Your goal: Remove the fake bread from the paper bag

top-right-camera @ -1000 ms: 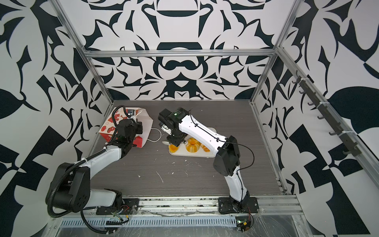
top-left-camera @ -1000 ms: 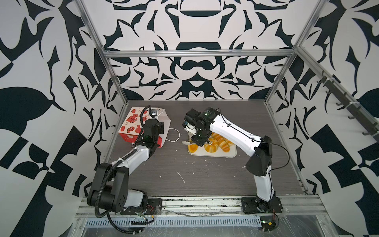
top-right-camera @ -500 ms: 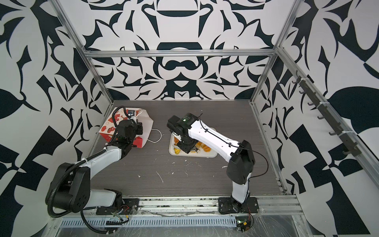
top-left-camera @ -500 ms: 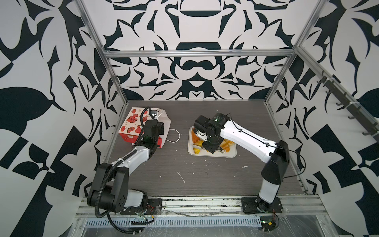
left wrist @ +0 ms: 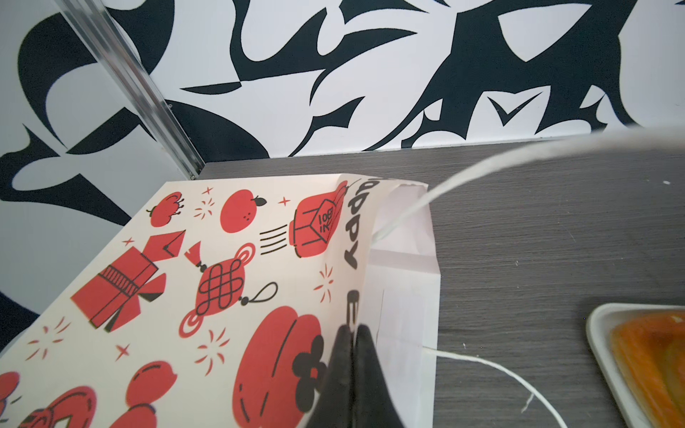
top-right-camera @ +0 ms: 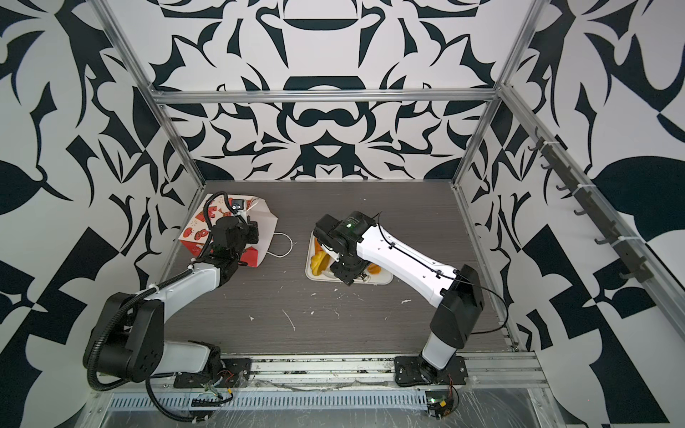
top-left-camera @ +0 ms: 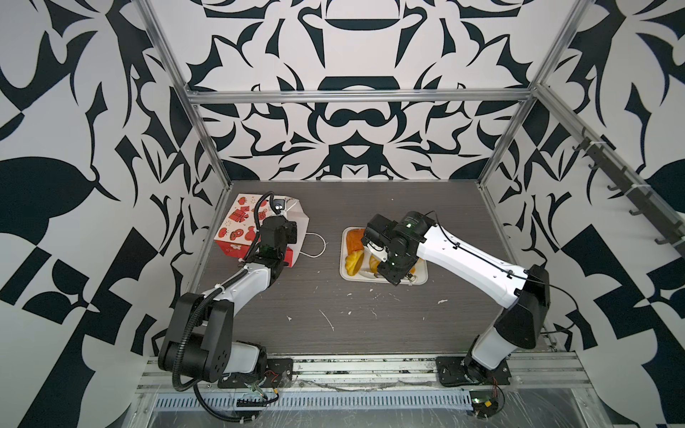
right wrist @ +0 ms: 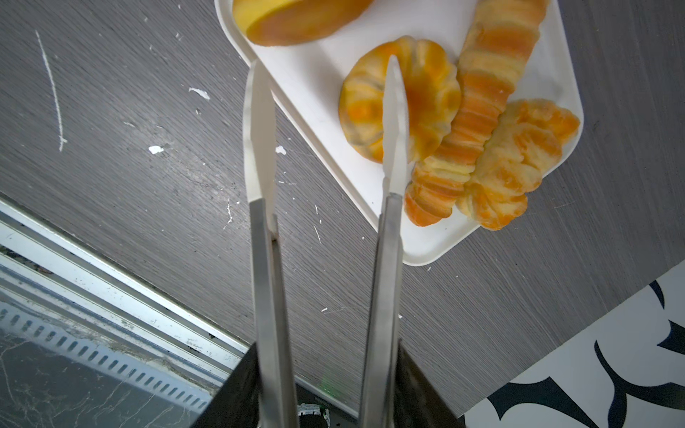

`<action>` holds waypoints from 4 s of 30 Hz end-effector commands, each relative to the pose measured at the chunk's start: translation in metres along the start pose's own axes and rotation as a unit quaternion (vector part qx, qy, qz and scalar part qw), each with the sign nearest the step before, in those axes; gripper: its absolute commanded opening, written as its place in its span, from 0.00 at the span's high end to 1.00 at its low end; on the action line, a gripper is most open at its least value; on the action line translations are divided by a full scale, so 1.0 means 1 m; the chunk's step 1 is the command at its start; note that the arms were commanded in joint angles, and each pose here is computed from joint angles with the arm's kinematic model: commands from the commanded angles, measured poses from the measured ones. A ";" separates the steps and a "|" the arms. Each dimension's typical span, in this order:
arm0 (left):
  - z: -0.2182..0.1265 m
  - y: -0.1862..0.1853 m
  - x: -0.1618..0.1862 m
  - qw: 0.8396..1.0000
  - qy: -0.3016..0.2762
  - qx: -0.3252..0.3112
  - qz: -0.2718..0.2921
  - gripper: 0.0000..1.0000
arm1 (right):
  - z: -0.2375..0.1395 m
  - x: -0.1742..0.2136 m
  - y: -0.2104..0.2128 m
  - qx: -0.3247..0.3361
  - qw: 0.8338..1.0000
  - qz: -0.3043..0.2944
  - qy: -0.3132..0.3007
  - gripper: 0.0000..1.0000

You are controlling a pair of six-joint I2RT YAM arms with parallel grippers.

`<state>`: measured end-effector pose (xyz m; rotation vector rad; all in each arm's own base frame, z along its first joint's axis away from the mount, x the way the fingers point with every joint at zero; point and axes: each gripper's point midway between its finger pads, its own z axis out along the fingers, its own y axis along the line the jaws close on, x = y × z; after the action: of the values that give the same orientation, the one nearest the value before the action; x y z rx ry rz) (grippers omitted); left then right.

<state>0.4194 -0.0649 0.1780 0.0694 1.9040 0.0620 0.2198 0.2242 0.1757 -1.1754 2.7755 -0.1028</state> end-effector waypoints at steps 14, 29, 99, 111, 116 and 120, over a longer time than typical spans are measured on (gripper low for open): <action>0.004 0.000 -0.004 1.000 -0.008 0.002 -0.010 1.00 | -0.027 -0.038 -0.010 0.012 0.997 0.009 -0.078 0.46; 0.002 -0.002 -0.006 1.000 -0.011 0.009 -0.013 1.00 | -0.010 -0.059 -0.026 -0.056 0.988 0.009 -0.144 0.45; 0.004 -0.002 -0.002 1.000 -0.004 0.006 -0.010 1.00 | -0.027 -0.019 -0.067 0.130 0.981 0.038 -0.139 0.85; 0.004 -0.002 -0.002 1.000 -0.005 0.008 -0.011 1.00 | -0.040 -0.021 -0.065 0.171 0.973 0.011 -0.153 0.85; 0.004 -0.002 -0.002 1.000 -0.005 0.008 -0.011 1.00 | -0.038 -0.023 -0.053 0.229 0.965 -0.032 -0.124 0.85; 0.003 -0.002 -0.002 1.000 -0.006 0.007 -0.012 1.00 | -0.034 -0.025 -0.043 0.268 0.955 -0.064 -0.107 0.85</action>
<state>0.4202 -0.0671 0.1722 0.0781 1.9183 0.0522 0.2565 0.2182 0.1965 -1.1797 2.3431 -0.5199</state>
